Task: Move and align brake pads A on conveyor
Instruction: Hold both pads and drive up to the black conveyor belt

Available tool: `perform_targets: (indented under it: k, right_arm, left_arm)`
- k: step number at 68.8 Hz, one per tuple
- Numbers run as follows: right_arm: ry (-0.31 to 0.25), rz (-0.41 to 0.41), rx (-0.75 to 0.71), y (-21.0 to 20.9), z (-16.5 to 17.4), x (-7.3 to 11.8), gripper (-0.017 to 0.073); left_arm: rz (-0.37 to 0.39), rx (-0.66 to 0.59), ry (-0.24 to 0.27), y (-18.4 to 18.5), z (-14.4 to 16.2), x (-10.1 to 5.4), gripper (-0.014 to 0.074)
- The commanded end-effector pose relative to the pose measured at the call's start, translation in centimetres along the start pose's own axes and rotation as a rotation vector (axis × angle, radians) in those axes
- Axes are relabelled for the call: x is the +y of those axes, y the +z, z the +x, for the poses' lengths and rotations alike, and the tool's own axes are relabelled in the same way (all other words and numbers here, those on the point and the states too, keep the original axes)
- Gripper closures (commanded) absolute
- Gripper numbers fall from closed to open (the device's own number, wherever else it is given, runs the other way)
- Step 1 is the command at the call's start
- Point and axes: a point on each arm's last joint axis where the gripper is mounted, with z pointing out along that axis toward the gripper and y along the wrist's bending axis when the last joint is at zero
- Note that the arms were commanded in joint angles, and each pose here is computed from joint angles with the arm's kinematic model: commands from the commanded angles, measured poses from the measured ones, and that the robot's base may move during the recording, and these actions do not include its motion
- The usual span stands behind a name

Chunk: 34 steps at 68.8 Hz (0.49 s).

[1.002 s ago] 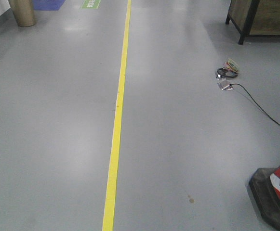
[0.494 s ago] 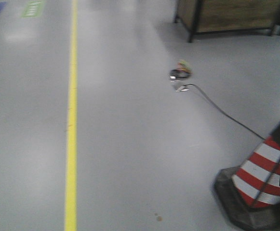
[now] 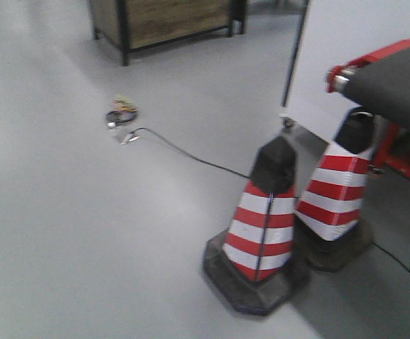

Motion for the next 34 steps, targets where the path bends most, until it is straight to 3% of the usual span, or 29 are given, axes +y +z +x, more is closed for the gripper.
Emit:
perform_targets:
  k: [1, 34]
  right_arm:
    - [-0.011, 0.010, -0.118, -0.47, -1.74, -0.09, 0.0564]
    - [-0.011, 0.010, -0.118, -0.47, -1.74, -0.09, 0.0564]
  left_arm:
    - [0.005, -0.113, -0.012, -0.47, -1.60, -0.09, 0.0600]
    - [0.005, -0.113, -0.012, -0.47, -1.60, -0.09, 0.0600]
